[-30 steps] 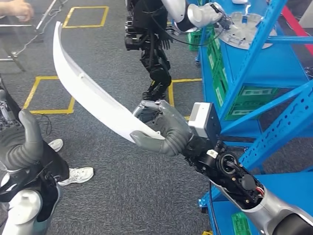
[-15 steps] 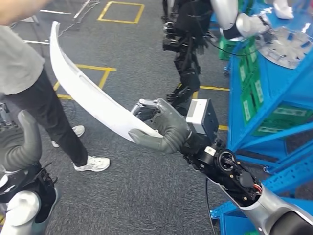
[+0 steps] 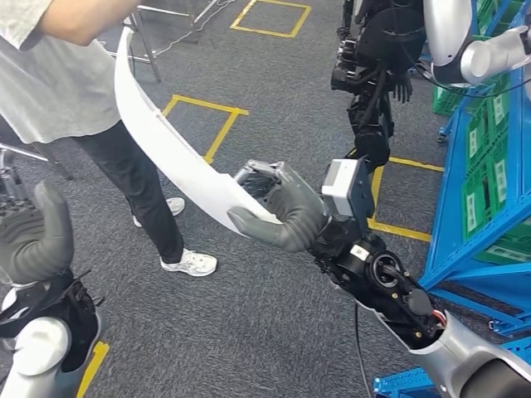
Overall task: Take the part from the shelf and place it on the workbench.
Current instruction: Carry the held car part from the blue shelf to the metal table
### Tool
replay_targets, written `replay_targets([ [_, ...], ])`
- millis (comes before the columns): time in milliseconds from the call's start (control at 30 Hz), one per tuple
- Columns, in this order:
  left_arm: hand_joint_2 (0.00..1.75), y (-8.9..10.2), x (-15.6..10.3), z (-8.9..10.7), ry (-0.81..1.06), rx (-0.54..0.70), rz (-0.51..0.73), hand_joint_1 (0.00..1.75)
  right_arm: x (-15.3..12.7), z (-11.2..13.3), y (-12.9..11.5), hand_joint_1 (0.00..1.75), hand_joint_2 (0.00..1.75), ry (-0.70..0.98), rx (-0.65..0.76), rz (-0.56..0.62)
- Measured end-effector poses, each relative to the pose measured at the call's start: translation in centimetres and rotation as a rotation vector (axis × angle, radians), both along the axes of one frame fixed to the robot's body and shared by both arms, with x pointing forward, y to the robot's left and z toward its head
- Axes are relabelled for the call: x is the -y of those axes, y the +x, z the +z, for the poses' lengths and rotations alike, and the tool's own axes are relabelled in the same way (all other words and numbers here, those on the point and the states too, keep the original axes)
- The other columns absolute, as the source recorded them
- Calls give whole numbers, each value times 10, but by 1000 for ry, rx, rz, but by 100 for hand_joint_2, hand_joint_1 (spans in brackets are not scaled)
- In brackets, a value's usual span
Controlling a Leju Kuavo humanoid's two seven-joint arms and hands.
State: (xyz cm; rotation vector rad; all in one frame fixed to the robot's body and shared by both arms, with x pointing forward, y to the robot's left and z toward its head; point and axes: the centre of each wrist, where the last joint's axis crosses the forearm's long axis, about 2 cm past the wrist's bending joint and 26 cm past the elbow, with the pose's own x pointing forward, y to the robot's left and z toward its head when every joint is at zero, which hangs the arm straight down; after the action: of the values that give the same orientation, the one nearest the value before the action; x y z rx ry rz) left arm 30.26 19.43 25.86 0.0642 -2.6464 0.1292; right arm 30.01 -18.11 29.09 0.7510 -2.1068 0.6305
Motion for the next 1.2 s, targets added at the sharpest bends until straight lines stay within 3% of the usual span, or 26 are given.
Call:
replay_targets([
  [1200,175,-1,3,-19,14,-59,-25,0,1,-11,9,175,175,-22,-41,-24],
])
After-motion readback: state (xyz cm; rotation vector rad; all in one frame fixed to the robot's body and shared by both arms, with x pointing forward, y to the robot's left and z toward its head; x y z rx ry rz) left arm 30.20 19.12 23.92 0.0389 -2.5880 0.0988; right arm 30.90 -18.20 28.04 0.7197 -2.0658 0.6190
